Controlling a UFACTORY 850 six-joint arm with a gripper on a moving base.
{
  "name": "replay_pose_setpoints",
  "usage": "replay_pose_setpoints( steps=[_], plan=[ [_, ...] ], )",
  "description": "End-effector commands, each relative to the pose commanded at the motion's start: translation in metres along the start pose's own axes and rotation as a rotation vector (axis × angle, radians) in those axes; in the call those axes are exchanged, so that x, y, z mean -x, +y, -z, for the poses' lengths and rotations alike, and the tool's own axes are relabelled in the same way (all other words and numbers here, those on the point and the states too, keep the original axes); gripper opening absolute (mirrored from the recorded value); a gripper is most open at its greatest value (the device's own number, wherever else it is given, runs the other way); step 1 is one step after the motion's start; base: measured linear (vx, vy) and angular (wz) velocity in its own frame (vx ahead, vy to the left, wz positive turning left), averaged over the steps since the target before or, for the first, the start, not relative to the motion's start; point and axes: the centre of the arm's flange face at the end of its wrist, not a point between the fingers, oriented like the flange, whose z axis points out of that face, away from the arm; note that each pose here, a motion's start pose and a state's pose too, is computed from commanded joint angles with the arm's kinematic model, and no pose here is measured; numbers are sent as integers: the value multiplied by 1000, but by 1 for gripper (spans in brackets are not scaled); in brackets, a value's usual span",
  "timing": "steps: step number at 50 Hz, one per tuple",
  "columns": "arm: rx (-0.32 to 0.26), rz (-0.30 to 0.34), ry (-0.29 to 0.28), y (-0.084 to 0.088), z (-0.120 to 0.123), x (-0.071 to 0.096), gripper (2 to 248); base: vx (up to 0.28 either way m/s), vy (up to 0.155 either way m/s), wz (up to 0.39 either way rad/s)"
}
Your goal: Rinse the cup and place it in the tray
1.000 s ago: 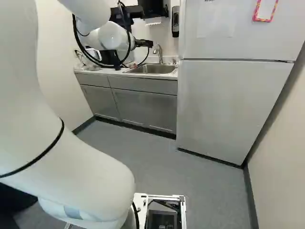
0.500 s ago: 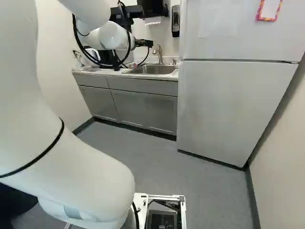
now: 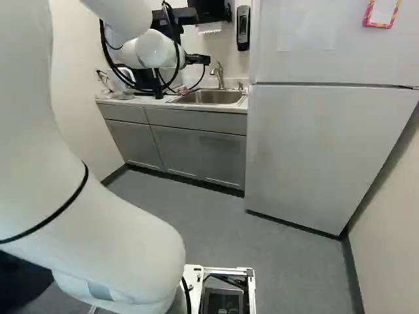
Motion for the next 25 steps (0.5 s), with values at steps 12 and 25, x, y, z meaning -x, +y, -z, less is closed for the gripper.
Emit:
replay_pose_setpoints(
  steps=[12,25],
  plan=[
    [0,0,0,0,0,0,247,105,30,-10],
    [0,0,0,0,0,0,247,110,24,-14]
  ],
)
